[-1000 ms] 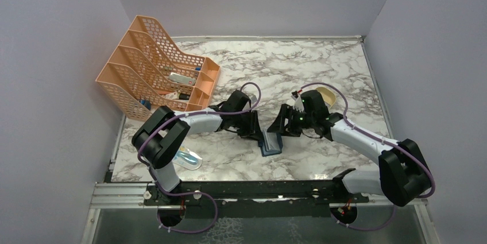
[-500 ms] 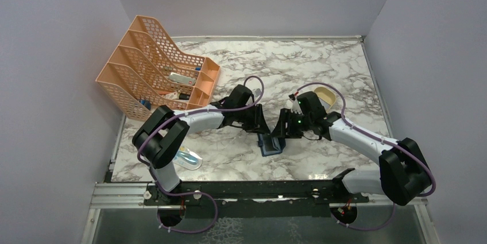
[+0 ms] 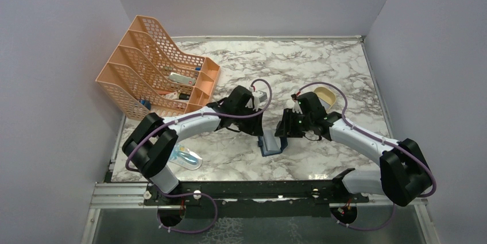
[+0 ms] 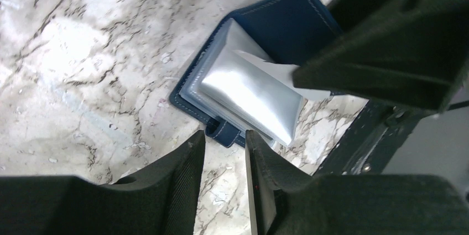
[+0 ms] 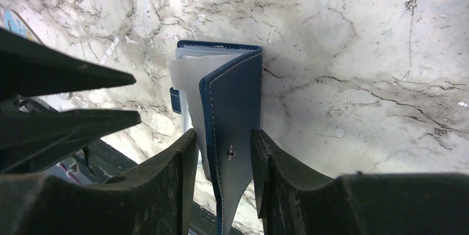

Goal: Put the credit cards into the card holder
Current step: Close the card holder at the center of the board.

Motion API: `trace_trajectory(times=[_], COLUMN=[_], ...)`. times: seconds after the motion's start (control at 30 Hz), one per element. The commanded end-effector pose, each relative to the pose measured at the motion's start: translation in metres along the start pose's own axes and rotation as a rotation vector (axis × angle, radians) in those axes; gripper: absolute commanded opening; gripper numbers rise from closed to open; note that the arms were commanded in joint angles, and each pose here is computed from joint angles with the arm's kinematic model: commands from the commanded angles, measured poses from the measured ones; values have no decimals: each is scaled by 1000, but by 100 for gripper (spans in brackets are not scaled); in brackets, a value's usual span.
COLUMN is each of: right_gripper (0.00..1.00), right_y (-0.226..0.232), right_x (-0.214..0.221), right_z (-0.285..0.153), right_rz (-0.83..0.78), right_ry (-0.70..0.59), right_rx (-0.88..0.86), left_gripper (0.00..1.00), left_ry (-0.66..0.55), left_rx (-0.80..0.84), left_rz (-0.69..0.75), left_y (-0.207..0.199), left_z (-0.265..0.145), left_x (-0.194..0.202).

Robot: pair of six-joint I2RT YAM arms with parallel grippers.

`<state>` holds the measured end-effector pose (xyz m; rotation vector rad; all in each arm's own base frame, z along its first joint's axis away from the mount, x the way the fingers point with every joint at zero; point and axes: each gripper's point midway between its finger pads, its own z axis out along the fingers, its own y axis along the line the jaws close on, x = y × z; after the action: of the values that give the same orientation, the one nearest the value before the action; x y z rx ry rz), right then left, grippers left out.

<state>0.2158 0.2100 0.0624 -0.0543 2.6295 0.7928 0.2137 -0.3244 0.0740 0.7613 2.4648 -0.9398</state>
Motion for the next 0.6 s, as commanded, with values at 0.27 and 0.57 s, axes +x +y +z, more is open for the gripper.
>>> trace_trajectory(times=[0.27,0.57], right_gripper=[39,39], right_y=[-1,1], right_x=[1,3], right_z=[-2,-2], right_rz=[-2,-5], right_ry=[-29,-30], right_rx=[-6,-20], left_gripper=[42,45], left_ry=[38,60], left_rx=[6,29], left_rz=[423,541], left_y=[6,1], left_z=[13,31], left_x=[21,24])
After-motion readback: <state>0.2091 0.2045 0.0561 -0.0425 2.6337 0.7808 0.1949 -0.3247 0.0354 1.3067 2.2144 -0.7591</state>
